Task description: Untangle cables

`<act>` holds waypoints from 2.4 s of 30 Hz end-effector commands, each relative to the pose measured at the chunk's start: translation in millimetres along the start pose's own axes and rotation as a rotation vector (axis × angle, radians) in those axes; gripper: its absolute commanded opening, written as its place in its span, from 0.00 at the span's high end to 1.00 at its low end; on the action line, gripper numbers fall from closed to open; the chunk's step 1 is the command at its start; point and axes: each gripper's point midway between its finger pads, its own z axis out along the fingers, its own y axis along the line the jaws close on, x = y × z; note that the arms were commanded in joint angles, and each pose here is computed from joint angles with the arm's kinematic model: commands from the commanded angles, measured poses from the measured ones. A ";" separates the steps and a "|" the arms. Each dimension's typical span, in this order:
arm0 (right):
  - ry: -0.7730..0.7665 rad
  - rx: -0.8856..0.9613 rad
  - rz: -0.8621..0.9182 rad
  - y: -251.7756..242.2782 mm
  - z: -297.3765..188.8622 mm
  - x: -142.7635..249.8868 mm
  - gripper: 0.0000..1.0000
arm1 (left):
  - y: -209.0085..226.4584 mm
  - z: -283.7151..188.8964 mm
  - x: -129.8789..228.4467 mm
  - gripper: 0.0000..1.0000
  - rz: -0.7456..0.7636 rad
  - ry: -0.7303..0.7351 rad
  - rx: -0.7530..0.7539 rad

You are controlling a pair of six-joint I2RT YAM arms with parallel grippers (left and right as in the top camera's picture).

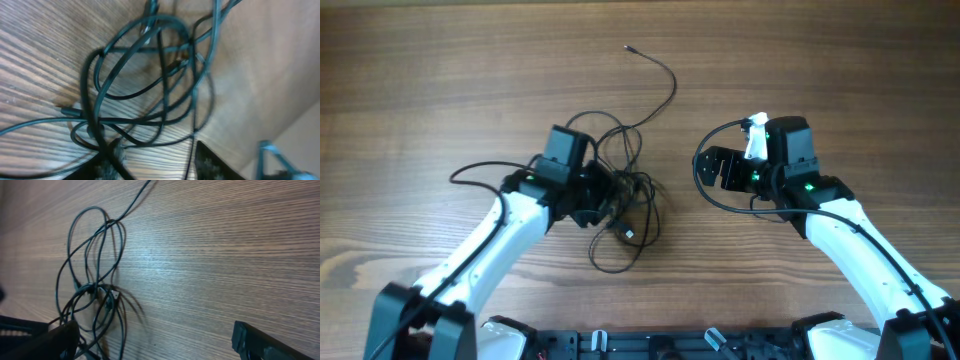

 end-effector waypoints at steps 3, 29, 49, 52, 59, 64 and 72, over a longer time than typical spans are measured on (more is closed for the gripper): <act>0.025 -0.072 -0.008 12.9 -3.0 4.3 0.00 | 7.1 12.9 0.6 0.96 0.110 0.008 -0.052; 0.120 -0.623 0.047 157.7 33.5 21.1 0.00 | -80.6 -142.1 48.0 0.96 0.967 -0.192 0.410; 0.080 -0.421 0.121 133.9 61.7 30.0 0.01 | -90.5 -147.8 59.4 0.96 1.007 -0.161 0.486; 0.088 -0.425 0.123 135.8 61.7 32.3 0.00 | -91.2 -148.2 60.5 0.96 1.010 -0.157 0.493; 0.123 -0.427 0.078 154.9 66.0 57.3 0.00 | -106.9 -157.6 63.0 0.96 1.051 -0.188 0.565; 0.118 -0.380 0.152 147.7 86.8 63.7 0.00 | -118.1 -168.3 77.4 0.96 1.105 -0.157 0.663; 0.110 -0.314 0.255 111.9 115.3 57.0 0.01 | -115.7 -218.2 66.3 0.96 1.109 -0.323 0.731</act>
